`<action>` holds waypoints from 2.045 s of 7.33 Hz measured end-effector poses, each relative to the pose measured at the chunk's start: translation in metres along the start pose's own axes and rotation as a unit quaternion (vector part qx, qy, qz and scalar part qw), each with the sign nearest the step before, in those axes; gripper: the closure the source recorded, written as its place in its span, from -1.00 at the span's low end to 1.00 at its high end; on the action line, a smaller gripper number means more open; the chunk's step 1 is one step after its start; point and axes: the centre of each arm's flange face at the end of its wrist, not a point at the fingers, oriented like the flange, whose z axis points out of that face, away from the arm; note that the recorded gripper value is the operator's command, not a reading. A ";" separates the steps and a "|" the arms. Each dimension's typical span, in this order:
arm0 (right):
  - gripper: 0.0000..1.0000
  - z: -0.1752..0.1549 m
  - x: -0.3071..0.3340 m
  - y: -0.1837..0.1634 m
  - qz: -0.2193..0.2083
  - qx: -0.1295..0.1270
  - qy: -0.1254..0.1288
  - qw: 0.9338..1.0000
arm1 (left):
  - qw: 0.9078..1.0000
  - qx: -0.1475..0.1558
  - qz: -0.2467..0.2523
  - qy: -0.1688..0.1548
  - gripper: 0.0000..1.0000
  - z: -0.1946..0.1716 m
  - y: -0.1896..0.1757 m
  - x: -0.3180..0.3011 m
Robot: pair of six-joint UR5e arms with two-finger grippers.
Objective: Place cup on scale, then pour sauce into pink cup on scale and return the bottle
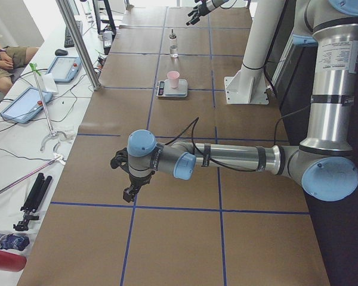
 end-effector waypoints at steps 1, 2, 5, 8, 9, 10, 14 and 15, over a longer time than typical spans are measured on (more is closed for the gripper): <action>-1.00 0.001 0.014 -0.023 -0.017 -0.023 0.002 1.000 | 1.000 0.000 0.000 0.000 -1.00 0.000 0.000 0.000; -1.00 0.004 0.030 -0.045 -0.036 -0.049 -0.001 0.998 | 1.000 0.001 0.001 0.001 -1.00 -0.001 -0.001 0.000; -1.00 0.048 0.111 -0.120 -0.073 -0.135 -0.018 0.988 | 1.000 0.003 0.002 0.002 -1.00 -0.002 -0.002 0.002; -1.00 0.134 0.254 -0.147 -0.097 -0.259 -0.100 0.956 | 1.000 0.003 0.002 0.006 -1.00 -0.002 -0.003 0.003; -1.00 0.155 0.295 -0.135 -0.096 -0.293 -0.122 0.943 | 1.000 0.004 0.002 0.011 -1.00 -0.002 -0.003 0.004; -1.00 0.169 0.323 -0.118 -0.090 -0.337 -0.128 0.929 | 1.000 0.003 -0.001 0.019 -1.00 -0.001 -0.002 0.005; -1.00 0.187 0.367 -0.073 -0.071 -0.403 -0.125 0.904 | 0.997 -0.039 -0.050 0.035 -1.00 0.022 0.045 -0.017; -1.00 0.194 0.371 -0.070 -0.076 -0.397 -0.127 0.906 | 0.996 -0.045 -0.063 0.034 -1.00 0.024 0.063 -0.022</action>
